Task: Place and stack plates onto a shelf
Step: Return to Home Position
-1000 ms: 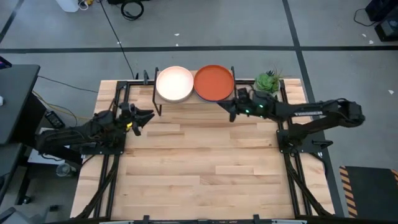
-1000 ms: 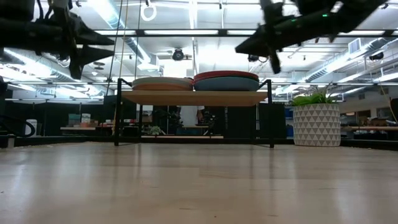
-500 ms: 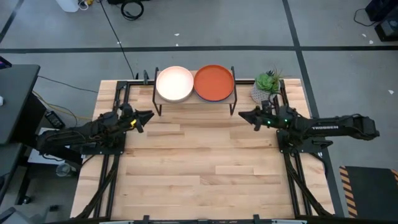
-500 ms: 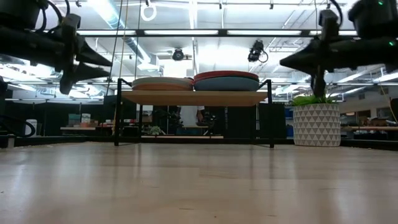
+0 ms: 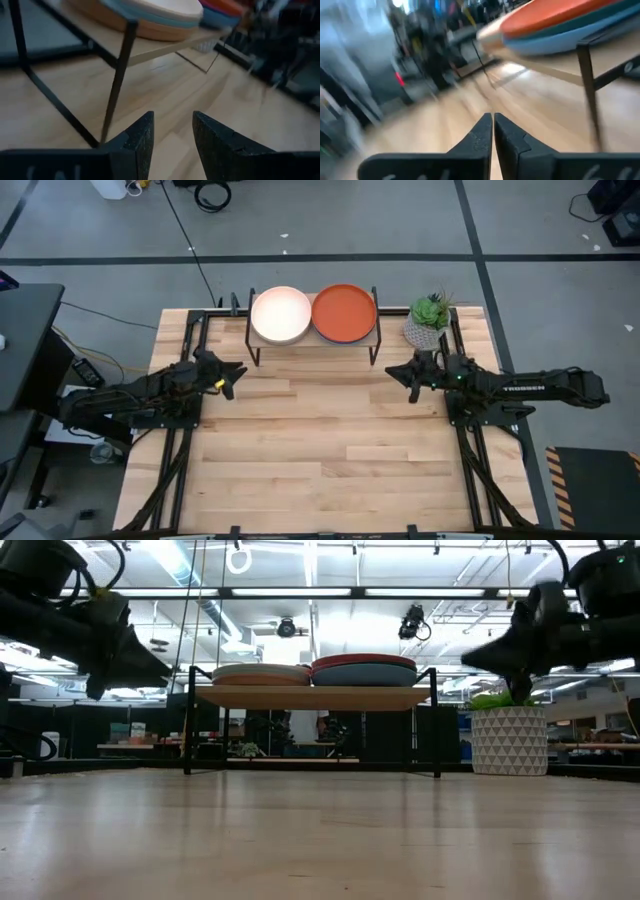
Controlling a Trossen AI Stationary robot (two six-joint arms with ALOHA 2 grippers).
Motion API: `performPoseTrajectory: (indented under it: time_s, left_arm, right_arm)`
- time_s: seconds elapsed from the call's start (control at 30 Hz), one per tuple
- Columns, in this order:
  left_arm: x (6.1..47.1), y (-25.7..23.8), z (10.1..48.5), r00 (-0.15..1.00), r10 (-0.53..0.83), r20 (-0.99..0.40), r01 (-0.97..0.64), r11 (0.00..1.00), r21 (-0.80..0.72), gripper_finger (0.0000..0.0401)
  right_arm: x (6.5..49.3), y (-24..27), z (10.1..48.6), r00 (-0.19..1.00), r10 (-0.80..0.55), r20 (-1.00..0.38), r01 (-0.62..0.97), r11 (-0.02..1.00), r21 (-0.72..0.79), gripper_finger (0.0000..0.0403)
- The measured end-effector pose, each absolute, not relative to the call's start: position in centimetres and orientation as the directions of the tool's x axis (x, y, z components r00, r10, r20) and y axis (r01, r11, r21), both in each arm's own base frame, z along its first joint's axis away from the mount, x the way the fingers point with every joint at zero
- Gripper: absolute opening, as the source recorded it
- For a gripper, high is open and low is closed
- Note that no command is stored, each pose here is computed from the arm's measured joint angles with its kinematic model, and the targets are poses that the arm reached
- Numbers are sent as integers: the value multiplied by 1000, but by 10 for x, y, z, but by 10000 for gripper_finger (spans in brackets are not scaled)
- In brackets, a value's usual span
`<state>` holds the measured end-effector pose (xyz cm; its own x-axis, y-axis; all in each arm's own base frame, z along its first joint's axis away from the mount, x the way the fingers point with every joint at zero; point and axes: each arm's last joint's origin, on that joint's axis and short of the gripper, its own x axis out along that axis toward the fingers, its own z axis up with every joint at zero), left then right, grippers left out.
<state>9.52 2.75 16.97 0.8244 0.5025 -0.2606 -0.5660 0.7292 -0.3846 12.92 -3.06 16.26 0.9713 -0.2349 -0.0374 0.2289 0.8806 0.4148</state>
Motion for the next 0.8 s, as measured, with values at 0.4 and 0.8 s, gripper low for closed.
performPoseTrajectory:
  time_s: [0.4, 0.8]
  left_arm:
    - [95, 27, 169, 823, 502, -264, -555, 809, -193, 142]
    - [95, 27, 169, 823, 502, -264, -555, 809, -193, 142]
  right_arm:
    - [128, -30, 151, 960, -234, -153, 221, 970, -97, 27]
    - [128, -31, 152, 961, -234, -148, 221, 970, -97, 28]
